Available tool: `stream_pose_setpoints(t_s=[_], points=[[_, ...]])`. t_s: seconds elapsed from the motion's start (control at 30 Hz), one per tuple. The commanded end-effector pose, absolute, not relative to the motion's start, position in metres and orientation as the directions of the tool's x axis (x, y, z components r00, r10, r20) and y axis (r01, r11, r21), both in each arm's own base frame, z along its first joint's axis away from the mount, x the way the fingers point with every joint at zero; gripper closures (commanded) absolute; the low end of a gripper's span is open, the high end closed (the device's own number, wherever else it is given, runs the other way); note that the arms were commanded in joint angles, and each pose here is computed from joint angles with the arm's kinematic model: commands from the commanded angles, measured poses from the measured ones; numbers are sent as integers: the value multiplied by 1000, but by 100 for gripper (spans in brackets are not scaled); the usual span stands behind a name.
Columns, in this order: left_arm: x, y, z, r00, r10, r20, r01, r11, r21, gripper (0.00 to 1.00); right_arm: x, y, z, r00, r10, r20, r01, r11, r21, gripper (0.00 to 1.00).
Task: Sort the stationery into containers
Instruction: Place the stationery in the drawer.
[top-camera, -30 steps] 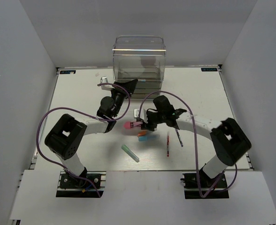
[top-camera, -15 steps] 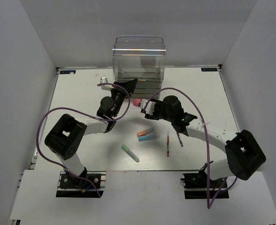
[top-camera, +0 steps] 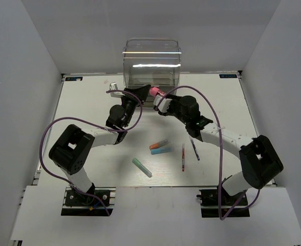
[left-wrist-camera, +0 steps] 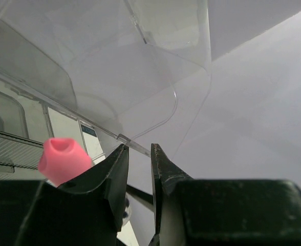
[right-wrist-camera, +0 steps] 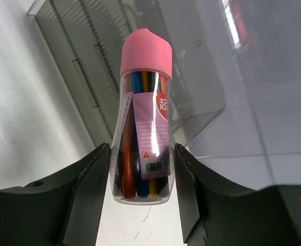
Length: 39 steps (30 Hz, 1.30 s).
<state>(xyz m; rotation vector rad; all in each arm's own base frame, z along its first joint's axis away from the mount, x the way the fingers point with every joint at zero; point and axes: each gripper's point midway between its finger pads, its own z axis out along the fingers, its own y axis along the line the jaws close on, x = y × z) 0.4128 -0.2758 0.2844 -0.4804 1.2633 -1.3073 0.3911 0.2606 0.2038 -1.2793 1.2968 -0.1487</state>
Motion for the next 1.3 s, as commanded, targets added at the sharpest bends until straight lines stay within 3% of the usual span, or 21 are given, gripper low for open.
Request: stream_pose_setpoints(t_s=[0.0,0.47,1.27], points=[[408,-271,333,-171,-918,-357,529,220,-819,65,410,269,269,474,-661,-582,-385,439,-812,100],[409,-272,328,-174,-916,-361,523,224,-822,65,445,278,277,533,-763,-366,-216,295,-931,100],[410,-272,328,-171,-918,-357,529,220,-819,65,477,265,239,533,-845,-44,-142,-38,-989,100]])
